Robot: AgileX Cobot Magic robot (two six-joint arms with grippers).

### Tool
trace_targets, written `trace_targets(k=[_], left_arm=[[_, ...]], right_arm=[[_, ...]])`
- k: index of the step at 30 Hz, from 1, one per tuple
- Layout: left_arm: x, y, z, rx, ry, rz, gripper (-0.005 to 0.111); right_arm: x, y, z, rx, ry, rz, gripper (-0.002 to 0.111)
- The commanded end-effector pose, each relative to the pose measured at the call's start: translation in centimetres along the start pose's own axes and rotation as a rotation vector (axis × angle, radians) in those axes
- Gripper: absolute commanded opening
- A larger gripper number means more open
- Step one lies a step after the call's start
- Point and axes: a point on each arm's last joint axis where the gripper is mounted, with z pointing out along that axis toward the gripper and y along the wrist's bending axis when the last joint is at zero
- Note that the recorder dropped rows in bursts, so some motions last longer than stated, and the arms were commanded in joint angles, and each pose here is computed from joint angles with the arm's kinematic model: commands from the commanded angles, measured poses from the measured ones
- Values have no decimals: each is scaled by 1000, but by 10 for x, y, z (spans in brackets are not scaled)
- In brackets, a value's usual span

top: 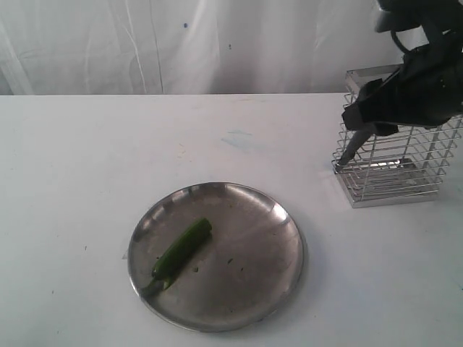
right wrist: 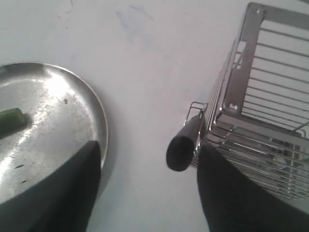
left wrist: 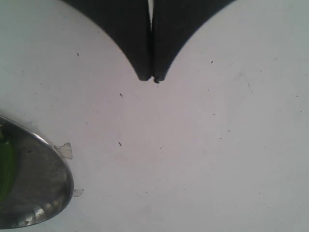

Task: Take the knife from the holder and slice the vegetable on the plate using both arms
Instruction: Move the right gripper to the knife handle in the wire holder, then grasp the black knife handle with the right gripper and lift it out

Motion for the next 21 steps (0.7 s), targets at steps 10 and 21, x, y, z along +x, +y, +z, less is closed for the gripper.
trace_targets(k=[10, 21], left_arm=[[2, -1, 0, 10, 18, 6, 0], [2, -1, 0, 10, 18, 6, 0]], right_arm=[[5, -13, 42, 62, 66, 36, 55], [4, -16, 48, 79, 46, 78, 16]])
